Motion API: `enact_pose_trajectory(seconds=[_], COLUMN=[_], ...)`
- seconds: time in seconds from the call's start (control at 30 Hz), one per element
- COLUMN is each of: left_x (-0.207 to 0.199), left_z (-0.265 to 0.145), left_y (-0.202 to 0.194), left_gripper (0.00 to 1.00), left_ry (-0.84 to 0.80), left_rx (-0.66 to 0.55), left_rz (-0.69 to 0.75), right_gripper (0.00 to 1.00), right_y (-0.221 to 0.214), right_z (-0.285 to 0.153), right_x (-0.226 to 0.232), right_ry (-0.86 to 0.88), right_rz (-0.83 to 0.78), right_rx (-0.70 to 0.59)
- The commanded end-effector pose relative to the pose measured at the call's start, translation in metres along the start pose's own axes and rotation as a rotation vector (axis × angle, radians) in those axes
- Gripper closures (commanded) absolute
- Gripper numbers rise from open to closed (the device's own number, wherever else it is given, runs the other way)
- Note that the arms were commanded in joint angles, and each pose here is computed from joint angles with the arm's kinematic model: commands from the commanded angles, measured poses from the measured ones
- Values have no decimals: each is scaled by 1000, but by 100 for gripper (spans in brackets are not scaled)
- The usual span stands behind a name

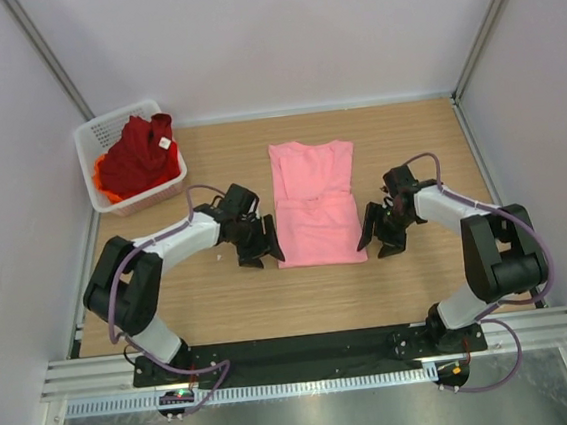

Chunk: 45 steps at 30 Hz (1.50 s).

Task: Fold and stack the t-shirts
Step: Fold the tshirt

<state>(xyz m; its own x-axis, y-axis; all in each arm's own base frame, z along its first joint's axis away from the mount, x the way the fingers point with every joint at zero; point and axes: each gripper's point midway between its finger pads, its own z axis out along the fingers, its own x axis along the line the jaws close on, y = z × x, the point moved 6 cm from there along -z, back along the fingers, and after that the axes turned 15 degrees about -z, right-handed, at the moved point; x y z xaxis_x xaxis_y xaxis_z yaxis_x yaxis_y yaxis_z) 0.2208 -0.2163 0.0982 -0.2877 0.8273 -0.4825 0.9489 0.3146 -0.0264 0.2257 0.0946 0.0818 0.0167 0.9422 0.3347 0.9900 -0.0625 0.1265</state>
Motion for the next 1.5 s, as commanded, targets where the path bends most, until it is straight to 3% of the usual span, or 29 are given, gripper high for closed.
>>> enact_pose_trajectory(seconds=[0.0,0.43,0.67,0.9,1.37,1.47], left_x=[-22,-19,-22,-5,4,6], left_z=[4,38,41,46,62,63], left_y=[24,20,16,8,9,10], left_gripper=[37,49,52,46,54,61], left_ry=[-63,-70,-59,-11,28,37], left_rx=[-62,18,22,34,33,32], left_rz=[49,9,-10,-26,-29,-33], right_gripper=[36,52,52,49,53,55], right_y=[17,23,13,8,8,8], right_z=[5,12,15,19,31,30], right_x=[4,7,7,6,14,16], right_ry=[32,39,13,30,92,105], right_rz=[-31,-105,-127,-140,-156,-151], right_rx=[-70,-55,-32,-18,-43,-52])
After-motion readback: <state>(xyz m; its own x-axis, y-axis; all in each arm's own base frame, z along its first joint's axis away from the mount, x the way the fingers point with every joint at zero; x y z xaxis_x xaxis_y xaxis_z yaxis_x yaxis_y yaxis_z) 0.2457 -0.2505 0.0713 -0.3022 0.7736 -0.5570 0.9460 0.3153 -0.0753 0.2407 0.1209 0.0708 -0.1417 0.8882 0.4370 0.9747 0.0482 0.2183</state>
